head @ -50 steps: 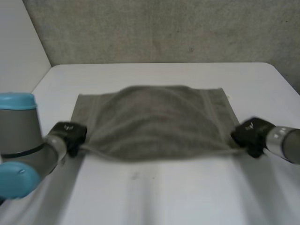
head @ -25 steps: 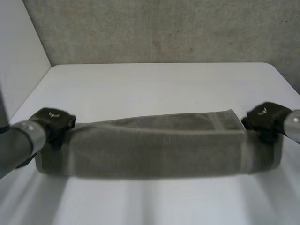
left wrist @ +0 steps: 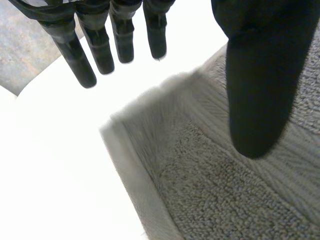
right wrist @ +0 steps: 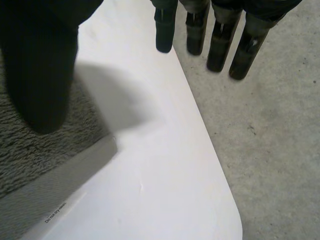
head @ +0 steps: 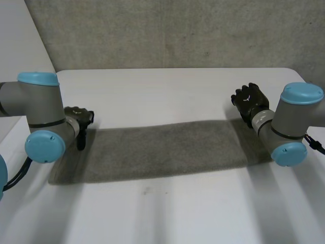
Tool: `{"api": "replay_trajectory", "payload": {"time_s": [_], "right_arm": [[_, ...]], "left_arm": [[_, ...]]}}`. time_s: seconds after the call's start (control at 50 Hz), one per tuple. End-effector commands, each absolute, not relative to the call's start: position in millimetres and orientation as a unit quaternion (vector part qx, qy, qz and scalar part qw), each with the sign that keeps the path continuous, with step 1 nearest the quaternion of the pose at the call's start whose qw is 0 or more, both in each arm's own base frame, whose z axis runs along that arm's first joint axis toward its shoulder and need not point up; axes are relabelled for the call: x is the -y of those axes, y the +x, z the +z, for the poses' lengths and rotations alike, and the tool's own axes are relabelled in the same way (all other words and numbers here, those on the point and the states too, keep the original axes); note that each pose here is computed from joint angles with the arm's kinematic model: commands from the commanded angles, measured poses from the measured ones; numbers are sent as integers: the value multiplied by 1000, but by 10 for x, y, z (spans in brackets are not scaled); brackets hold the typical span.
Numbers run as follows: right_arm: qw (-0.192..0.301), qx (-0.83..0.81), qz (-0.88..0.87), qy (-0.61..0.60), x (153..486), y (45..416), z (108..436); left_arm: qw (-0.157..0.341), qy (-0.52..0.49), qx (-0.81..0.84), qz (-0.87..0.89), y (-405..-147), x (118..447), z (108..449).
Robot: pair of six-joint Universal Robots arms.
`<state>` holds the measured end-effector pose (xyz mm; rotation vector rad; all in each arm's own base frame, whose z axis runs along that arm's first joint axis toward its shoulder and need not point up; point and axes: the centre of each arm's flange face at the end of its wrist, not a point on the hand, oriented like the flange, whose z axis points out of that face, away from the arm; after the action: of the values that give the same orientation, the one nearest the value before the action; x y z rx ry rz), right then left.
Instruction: Fold the towel.
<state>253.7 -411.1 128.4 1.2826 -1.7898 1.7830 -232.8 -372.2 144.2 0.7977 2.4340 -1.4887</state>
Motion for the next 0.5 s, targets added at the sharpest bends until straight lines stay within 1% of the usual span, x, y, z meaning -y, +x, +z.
{"api": "replay_trajectory", "payload": {"time_s": [0.02,0.06,0.08,0.1,0.12,0.14,0.16,0.18,0.22,0.24,0.28,0.3,0.32,0.34,0.4,0.42,0.46,0.5], "right_arm": [[160,631,632,421,4101,2519,1449],[144,637,648,392,4066,2470,1661],[144,637,648,392,4065,2469,1662],[130,644,654,376,4029,2442,1748],[114,653,656,360,3973,2417,1819],[114,653,656,360,3972,2416,1820],[99,659,661,344,3912,2401,1907],[99,659,661,344,3911,2401,1908],[78,678,653,329,3783,2302,1998],[78,678,653,329,3782,2302,1998],[68,716,614,325,3675,2075,1939],[68,716,614,325,3674,2074,1939],[60,736,590,327,3610,1988,1890],[60,736,590,327,3609,1987,1889],[26,787,515,338,3394,1852,1667],[25,788,514,338,3394,1851,1666],[21,806,488,334,3340,1734,1501],[21,806,487,337,3337,1707,1446]], "left_arm": [[80,279,-809,-511,-2444,3642,1513],[76,280,-799,-526,-2507,3610,1608],[76,280,-799,-527,-2507,3610,1609],[74,275,-791,-541,-2537,3591,1715],[74,275,-791,-541,-2537,3591,1717],[70,267,-786,-553,-2558,3555,1815],[67,256,-785,-561,-2554,3515,1896],[67,256,-785,-561,-2554,3515,1897],[55,225,-783,-578,-2533,3448,2032],[54,224,-783,-578,-2533,3448,2032],[45,208,-782,-585,-2516,3410,2098],[34,194,-784,-589,-2505,3366,2141],[24,180,-785,-592,-2489,3322,2179],[23,180,-785,-592,-2489,3321,2179],[-17,129,-795,-592,-2433,3191,2195],[-17,129,-795,-592,-2433,3190,2195],[-39,104,-799,-591,-2400,3126,2150],[-48,97,-799,-592,-2382,3096,2132]]}}
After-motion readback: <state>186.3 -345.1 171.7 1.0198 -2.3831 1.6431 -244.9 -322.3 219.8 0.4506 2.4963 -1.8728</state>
